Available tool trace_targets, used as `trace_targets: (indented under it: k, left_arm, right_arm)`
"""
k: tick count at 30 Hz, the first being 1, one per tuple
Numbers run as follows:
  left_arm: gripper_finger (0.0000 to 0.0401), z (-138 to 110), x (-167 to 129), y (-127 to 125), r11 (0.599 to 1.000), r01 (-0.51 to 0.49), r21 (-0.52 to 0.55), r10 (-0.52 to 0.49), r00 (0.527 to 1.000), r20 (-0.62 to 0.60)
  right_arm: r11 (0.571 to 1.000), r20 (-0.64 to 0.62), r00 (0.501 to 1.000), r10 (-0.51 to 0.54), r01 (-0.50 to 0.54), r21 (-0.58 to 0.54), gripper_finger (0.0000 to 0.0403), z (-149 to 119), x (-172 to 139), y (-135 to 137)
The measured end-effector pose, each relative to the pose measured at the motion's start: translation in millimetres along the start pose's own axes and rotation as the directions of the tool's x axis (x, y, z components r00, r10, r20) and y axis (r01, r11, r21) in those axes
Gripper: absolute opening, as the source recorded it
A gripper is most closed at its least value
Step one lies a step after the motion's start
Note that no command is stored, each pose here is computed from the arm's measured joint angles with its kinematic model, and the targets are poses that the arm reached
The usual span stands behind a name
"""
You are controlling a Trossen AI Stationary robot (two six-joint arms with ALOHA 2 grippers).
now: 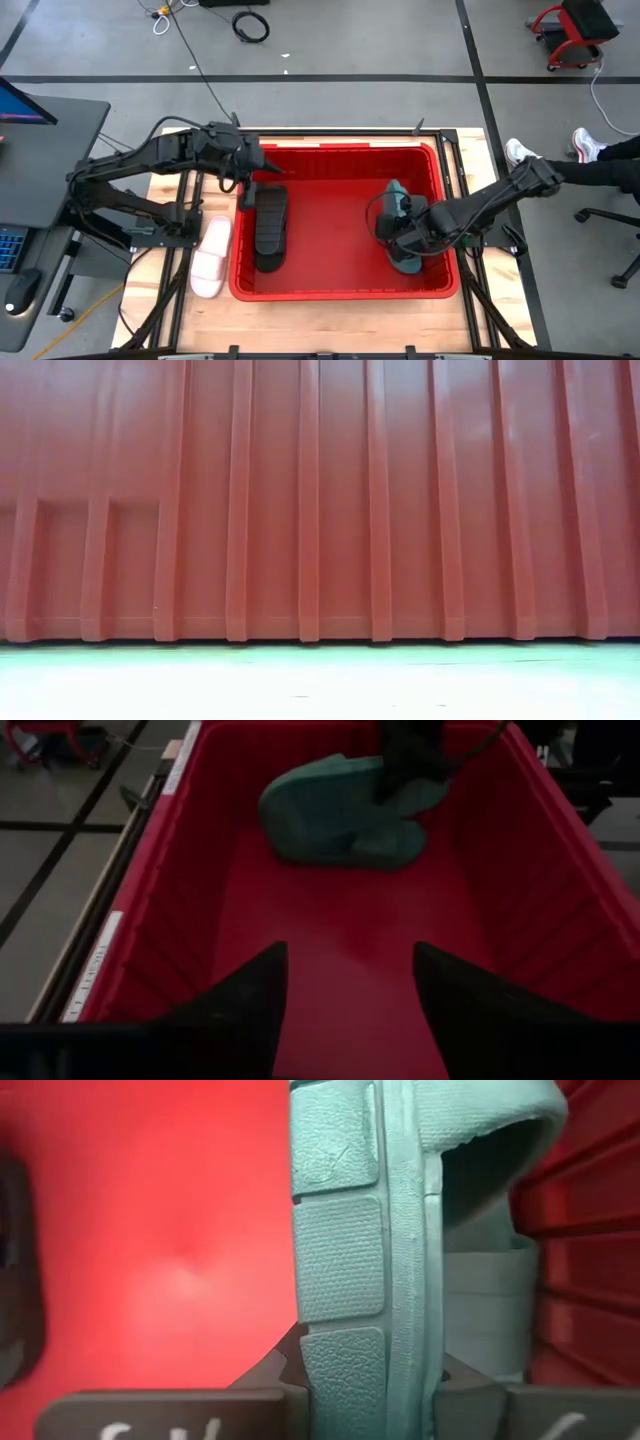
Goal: Pick and place slides into bin
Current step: Put the green slide on top of the other green slide in the container
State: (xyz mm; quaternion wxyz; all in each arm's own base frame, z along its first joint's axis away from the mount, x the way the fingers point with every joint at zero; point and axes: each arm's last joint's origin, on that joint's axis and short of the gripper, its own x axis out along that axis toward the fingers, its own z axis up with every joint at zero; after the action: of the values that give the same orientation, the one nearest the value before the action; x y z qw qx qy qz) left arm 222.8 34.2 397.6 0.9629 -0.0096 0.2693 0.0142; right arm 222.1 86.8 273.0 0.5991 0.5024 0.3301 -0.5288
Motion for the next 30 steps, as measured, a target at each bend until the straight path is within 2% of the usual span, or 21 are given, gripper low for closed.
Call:
trace_targets:
  k: [5,12,15,19,26,30]
  left_arm:
    - [0.0207,0.1,-0.7,0.3,1.0,-0.003,0.011,0.003,1.0,0.002]
    - [0.0197,0.3,-0.9,0.1,1.0,-0.002,0.014,0.002,1.0,0.005]
    - [0.0197,0.1,-0.8,0.1,1.0,-0.002,0.011,0.002,1.0,0.003]
    - [0.0198,0.0,-0.7,0.1,1.0,-0.002,0.012,0.002,1.0,0.002]
    - [0.019,-0.8,-0.8,0.2,1.0,-0.002,0.03,0.002,1.0,-0.005]
    - [0.0193,-2.5,-0.7,0.1,0.999,0.0,0.037,0.001,1.0,-0.023]
  right_arm:
    - [0.996,0.036,0.996,-0.087,0.087,-0.011,0.0066,-1.0,10.3,-0.5]
    - [0.975,-0.003,0.977,-0.215,0.214,-0.055,0.0068,-3.4,29.5,5.5]
    - [0.964,-0.042,0.965,-0.257,0.254,-0.08,0.0101,-0.9,34.9,8.1]
    - [0.962,-0.075,0.96,-0.27,0.265,-0.073,0.0132,2.8,37.0,10.4]
    - [0.978,-0.094,0.973,-0.208,0.206,-0.034,0.0139,12.3,28.1,18.4]
    - [0.977,-0.09,0.973,-0.212,0.208,-0.053,0.0141,18.8,28.6,19.2]
